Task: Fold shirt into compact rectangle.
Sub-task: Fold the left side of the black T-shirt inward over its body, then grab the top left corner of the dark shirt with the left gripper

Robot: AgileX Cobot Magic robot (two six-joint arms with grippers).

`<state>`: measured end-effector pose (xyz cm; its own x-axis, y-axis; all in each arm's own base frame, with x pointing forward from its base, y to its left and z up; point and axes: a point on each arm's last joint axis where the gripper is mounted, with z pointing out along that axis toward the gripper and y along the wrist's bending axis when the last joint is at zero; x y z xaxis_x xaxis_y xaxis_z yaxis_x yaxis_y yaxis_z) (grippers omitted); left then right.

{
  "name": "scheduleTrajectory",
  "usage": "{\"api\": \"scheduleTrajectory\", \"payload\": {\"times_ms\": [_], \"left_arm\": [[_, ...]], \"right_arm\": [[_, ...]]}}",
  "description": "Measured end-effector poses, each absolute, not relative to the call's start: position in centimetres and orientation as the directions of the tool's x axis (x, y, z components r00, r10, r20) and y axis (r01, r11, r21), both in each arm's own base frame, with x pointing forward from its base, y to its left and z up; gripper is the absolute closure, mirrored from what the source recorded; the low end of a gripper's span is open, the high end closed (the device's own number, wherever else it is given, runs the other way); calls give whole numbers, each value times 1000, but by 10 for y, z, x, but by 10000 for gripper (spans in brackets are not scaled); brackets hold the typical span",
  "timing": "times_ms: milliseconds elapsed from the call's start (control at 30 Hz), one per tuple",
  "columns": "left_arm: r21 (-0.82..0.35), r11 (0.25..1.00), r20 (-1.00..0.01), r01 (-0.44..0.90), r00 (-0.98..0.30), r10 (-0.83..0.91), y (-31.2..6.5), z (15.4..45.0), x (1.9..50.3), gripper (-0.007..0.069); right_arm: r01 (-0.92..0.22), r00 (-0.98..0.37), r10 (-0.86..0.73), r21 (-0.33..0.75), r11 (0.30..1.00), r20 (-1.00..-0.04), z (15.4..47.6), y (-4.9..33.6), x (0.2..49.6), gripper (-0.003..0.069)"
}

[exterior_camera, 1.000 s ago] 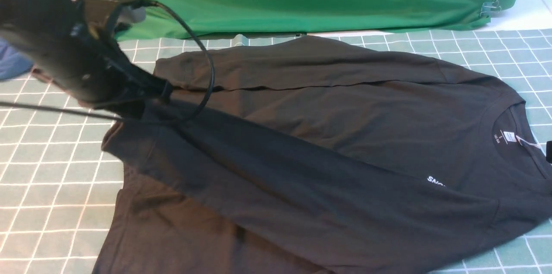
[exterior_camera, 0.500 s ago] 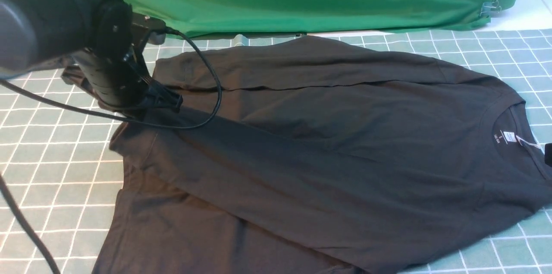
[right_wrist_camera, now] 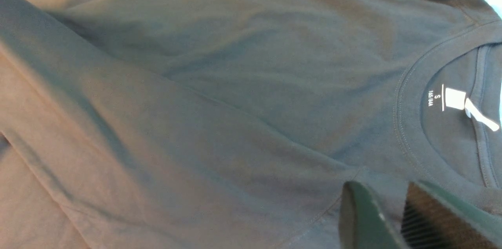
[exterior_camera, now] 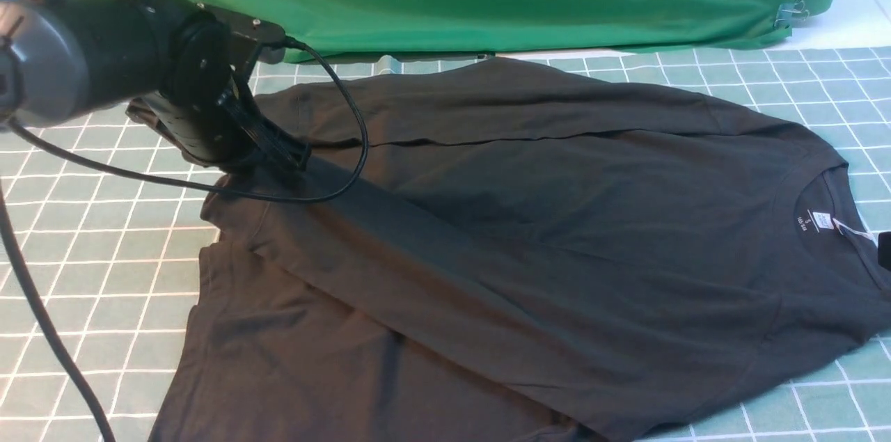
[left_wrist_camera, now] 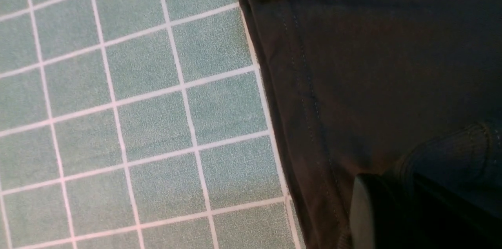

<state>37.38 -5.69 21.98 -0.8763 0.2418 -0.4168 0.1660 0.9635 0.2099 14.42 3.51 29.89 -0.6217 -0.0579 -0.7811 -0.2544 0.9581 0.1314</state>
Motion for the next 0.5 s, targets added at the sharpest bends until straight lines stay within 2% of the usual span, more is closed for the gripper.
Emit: {"api": "scheduleTrajectory", "payload": {"times_ms": [133, 267, 333, 400, 500], "left_arm": [[225, 959, -417, 174, -872, 256, -56, 218, 375, 498], [241, 958, -453, 155, -855, 252, -55, 222, 379, 326], [231, 965, -470, 126, -854, 225, -55, 226, 382, 263], [208, 976, -493, 68, -854, 165, -56, 235, 386, 218], [167, 986, -532, -6, -842, 86, -57, 253, 394, 200]], "right_arm": [[-254, -622, -58, 131, 958, -781, 299, 35, 144, 495], [-254, -622, -58, 131, 958, -781, 299, 35, 144, 494], [-254, -622, -58, 131, 958, -781, 299, 35, 144, 494], [-254, -622, -58, 131, 958, -781, 299, 35, 144, 494], [-254, -622, -58, 131, 958, -781, 299, 35, 144, 494]]}}
